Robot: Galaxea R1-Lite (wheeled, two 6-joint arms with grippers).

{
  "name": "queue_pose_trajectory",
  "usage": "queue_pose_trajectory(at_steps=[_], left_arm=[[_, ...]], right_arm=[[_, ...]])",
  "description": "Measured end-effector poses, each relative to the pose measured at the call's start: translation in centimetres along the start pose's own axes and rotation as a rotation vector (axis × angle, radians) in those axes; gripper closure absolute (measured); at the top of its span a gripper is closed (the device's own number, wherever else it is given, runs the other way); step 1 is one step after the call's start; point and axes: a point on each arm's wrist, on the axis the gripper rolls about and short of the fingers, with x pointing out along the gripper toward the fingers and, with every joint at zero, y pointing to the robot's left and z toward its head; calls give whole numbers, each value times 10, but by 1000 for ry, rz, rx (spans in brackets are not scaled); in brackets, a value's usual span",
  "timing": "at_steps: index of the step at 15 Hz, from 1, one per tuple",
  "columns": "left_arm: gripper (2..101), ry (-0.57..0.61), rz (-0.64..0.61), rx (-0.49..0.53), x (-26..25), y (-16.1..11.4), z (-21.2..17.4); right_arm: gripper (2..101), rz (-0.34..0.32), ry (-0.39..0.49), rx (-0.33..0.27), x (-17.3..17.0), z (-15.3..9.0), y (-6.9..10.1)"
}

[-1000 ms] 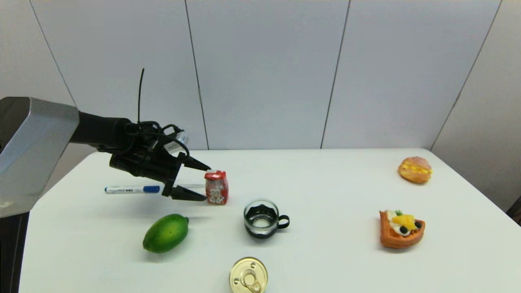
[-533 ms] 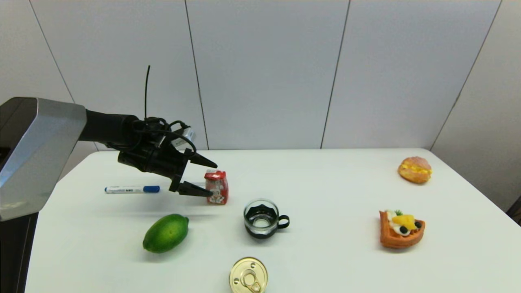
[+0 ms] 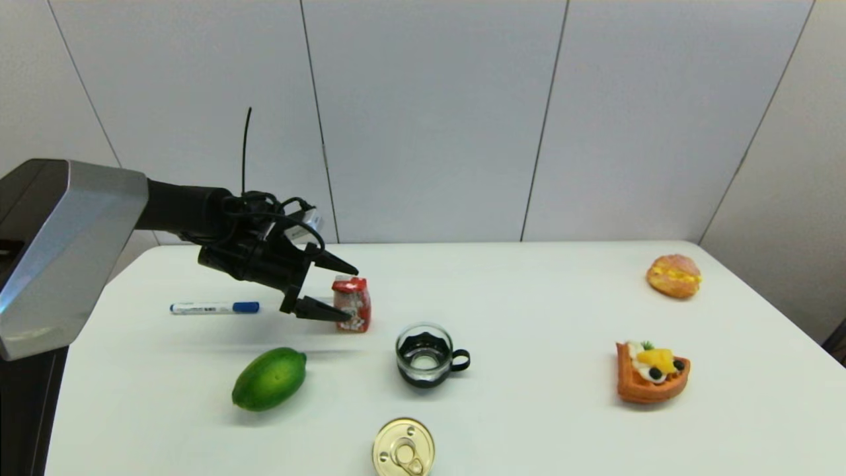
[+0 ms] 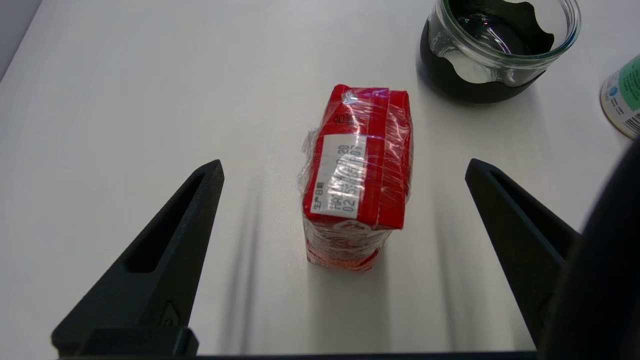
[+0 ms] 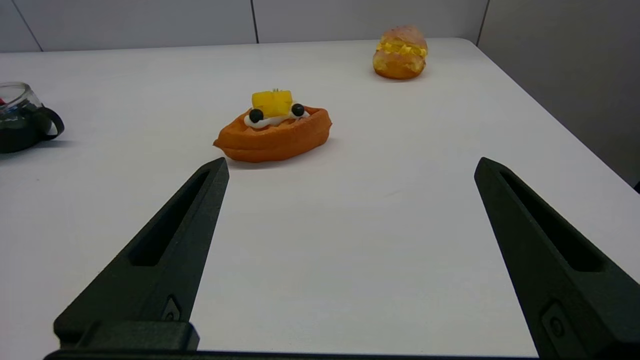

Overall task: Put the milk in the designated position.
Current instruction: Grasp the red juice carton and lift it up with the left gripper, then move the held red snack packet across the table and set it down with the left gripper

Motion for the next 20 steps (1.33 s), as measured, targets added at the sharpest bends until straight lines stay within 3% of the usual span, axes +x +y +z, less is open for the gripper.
queue_pose_trajectory(at_steps=[3,7,10,12,17,20], left_arm=[[53,2,-6,-3,3,0,-2],[402,13,-8,-7,5,1,-5],[587,15,-10,-11,6,1,-6],[842,14,-9,-10,6,2,-6],[842,8,-6,-15,3,0,0],[842,-4,30,-31,-12,-9,28]], right_arm=[[50,0,0,1,0,0,0],[50,0,0,0,0,0,0],[50,0,0,0,0,0,0],[50,0,0,0,0,0,0],[50,0,0,0,0,0,0],[50,0,0,0,0,0,0]])
